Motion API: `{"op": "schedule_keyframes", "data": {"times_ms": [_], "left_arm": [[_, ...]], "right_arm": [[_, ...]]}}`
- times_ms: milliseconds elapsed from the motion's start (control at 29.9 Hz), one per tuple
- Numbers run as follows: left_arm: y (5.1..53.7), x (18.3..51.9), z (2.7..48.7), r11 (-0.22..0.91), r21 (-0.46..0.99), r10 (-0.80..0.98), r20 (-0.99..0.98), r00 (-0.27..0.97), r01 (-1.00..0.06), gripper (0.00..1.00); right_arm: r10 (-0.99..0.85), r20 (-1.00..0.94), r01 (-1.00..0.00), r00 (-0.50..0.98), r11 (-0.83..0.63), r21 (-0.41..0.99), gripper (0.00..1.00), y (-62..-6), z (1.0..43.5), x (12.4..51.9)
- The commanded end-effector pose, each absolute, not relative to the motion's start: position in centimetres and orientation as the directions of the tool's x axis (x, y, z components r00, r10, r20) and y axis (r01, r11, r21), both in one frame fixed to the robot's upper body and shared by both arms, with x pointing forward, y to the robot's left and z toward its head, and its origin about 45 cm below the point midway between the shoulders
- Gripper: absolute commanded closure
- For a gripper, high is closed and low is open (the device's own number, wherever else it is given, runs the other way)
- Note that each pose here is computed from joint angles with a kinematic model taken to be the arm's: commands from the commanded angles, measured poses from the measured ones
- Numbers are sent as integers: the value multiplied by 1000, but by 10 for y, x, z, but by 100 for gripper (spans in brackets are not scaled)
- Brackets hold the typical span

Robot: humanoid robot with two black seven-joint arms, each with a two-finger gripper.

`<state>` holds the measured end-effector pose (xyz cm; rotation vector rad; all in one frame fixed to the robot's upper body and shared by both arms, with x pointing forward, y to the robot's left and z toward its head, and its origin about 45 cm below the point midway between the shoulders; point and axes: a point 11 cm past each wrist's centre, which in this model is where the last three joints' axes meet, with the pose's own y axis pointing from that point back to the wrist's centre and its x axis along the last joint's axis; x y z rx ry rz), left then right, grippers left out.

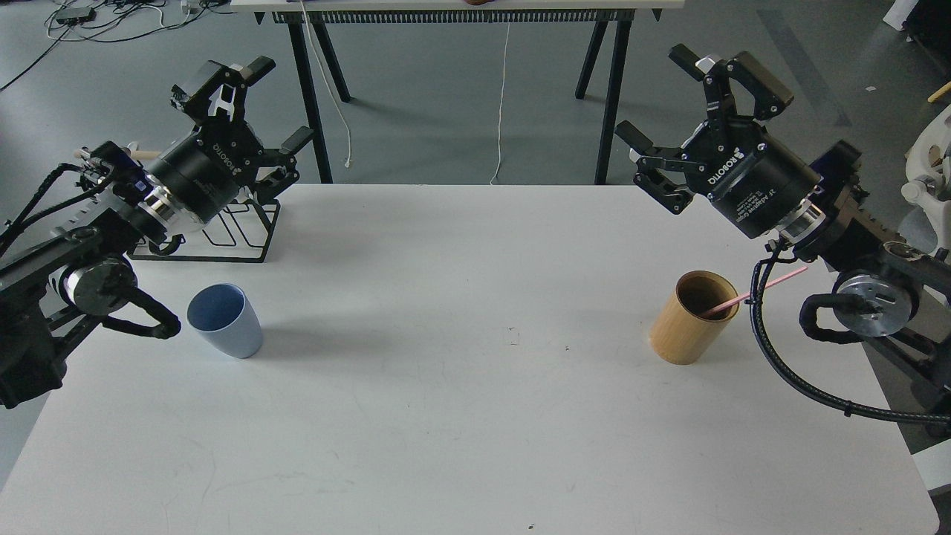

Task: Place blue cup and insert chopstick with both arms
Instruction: 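Swing the left arm down and reach toward the light blue cup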

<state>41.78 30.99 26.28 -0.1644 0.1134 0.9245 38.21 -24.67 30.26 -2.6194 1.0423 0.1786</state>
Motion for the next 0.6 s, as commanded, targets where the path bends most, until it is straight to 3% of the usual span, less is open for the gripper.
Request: {"op": "schedule_keyframes", "data": {"times_ms": [0, 568], "left_arm": [[308, 414, 269, 605, -101, 773, -163, 613, -790, 0], [337, 431, 314, 538, -192, 820, -107, 562, -821, 0]], "right_arm": [[-652, -235, -693, 721, -680, -241, 7, -248, 300, 381], [-664, -237, -705, 709, -660, -259, 7, -256, 305, 382]]}}
